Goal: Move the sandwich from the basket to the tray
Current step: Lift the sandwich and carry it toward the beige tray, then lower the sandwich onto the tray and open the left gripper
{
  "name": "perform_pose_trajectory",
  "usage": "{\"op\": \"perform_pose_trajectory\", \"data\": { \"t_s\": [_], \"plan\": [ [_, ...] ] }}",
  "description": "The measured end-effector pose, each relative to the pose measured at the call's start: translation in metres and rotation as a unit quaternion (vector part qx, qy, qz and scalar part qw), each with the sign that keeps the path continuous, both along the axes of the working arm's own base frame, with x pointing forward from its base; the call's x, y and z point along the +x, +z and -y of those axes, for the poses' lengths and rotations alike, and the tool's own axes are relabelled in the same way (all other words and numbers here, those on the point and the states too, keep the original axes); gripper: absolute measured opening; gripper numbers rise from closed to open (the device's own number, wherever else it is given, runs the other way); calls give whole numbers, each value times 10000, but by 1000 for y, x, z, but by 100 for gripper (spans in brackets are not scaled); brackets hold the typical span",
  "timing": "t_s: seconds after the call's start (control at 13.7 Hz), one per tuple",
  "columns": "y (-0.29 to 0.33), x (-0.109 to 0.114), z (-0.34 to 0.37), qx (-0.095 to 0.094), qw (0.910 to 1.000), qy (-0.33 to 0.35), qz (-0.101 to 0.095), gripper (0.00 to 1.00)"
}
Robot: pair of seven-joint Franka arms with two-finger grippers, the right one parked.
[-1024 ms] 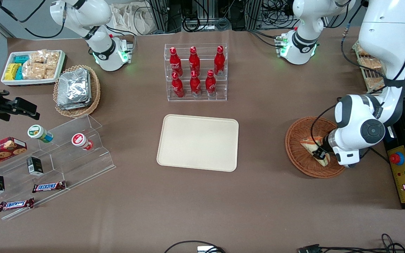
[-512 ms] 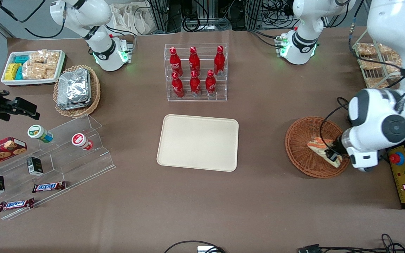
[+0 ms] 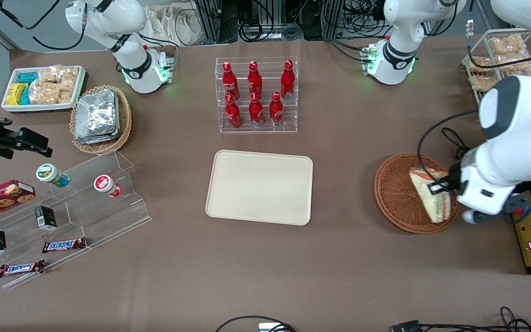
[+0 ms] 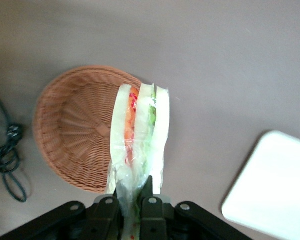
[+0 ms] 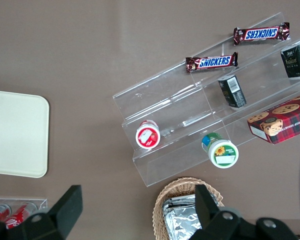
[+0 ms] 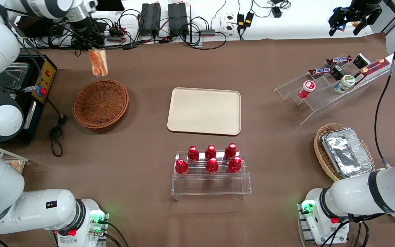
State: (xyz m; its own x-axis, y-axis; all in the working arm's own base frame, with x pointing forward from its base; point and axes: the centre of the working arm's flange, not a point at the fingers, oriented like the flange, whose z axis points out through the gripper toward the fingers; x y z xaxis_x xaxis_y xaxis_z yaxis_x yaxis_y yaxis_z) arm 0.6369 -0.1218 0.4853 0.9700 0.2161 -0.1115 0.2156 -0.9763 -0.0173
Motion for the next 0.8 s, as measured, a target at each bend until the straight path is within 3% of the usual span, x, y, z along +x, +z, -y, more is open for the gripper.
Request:
{"op": "perform_pose_trajectory", "data": {
  "t_s": [0.15,0.37,0.66,0.8],
  "plan": [
    [-32,-2,57,-193,9980,-582,-131,15],
    [-95,-8,150,-289,9934,-1114,-40,15],
    [-176,-45,253,-443,9898,-1331,-247,15],
    [-198,-62,279,-435,9885,-1397,-387,15]
  ]
}}
